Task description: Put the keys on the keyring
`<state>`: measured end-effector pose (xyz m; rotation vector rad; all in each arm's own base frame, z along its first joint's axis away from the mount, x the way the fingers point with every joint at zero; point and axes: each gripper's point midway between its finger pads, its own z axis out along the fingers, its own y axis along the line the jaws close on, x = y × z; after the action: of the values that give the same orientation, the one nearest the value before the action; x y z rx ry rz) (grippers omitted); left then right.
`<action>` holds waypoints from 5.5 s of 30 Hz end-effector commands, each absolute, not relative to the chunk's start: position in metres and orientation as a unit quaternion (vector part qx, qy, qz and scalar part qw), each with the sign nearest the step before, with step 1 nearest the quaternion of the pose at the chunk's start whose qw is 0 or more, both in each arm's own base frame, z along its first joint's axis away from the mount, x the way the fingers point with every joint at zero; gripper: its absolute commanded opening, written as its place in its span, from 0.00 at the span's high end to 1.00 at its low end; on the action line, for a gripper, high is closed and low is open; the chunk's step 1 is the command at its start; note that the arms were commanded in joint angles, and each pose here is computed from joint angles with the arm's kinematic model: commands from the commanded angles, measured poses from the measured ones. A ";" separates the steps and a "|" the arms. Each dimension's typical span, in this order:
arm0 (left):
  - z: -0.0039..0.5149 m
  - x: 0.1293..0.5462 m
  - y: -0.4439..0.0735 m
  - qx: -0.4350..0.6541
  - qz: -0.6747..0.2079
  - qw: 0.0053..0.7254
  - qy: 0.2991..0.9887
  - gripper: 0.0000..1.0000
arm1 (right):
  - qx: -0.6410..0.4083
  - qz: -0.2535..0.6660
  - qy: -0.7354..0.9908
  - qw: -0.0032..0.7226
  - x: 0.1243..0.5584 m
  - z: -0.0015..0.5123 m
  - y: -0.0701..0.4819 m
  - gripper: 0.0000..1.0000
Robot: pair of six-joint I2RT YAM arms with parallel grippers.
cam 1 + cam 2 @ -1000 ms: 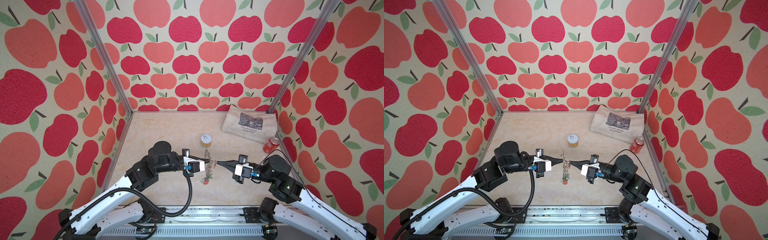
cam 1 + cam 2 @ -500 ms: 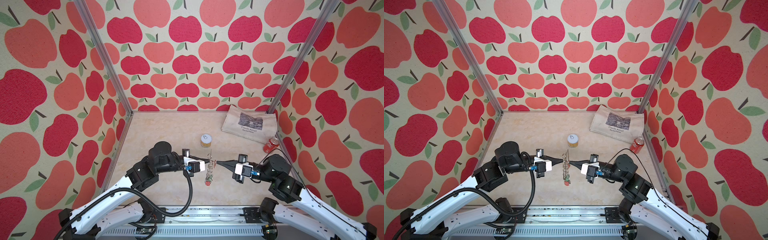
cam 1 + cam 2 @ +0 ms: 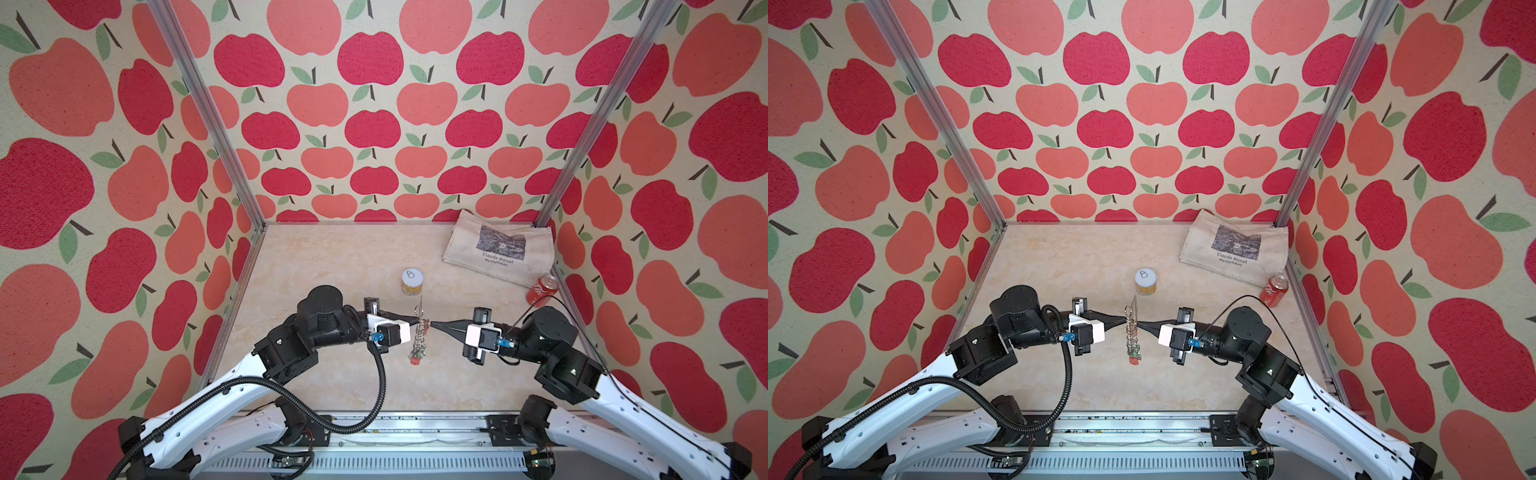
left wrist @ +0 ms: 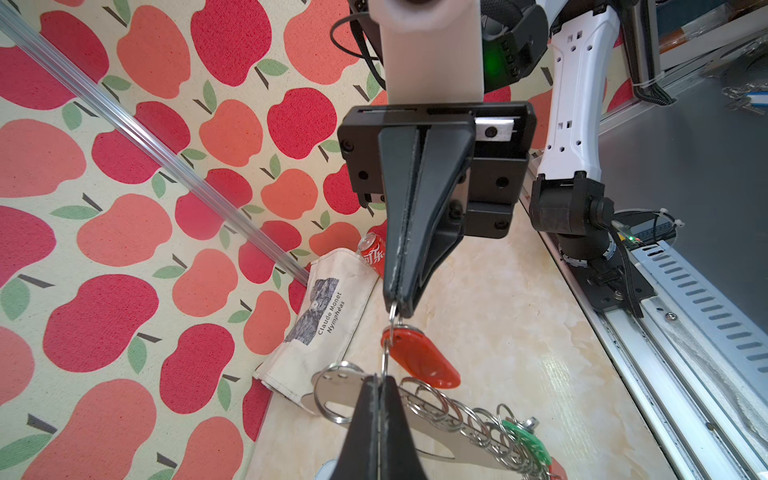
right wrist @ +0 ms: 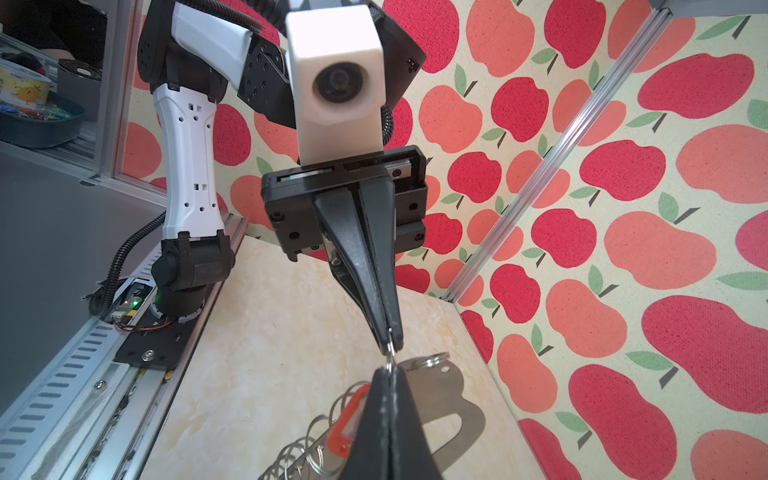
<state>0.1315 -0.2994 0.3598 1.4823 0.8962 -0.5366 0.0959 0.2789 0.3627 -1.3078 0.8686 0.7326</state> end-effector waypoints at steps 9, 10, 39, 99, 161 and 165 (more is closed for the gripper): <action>0.371 0.127 -0.298 0.640 -0.228 0.635 0.368 1.00 | -0.561 0.328 0.370 0.664 0.090 0.382 0.271 1.00; 0.372 0.127 -0.298 0.640 -0.228 0.636 0.368 1.00 | -0.561 0.328 0.371 0.663 0.090 0.382 0.271 1.00; 0.377 0.118 -0.297 0.644 -0.231 0.636 0.357 1.00 | -0.571 0.325 0.387 0.647 0.098 0.371 0.280 1.00; 0.363 0.132 -0.286 0.628 -0.210 0.610 0.435 1.00 | -0.580 0.344 0.439 0.594 0.097 0.360 0.283 1.00; 0.364 0.127 -0.286 0.633 -0.215 0.607 0.429 1.00 | -0.578 0.359 0.428 0.595 0.098 0.363 0.291 1.00; 0.360 0.130 -0.286 0.631 -0.209 0.607 0.436 1.00 | -0.572 0.353 0.426 0.606 0.097 0.368 0.286 1.00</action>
<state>0.1316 -0.2881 0.3426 1.4956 1.0336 -0.4841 0.1027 0.2908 0.3505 -1.3559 1.0194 0.8018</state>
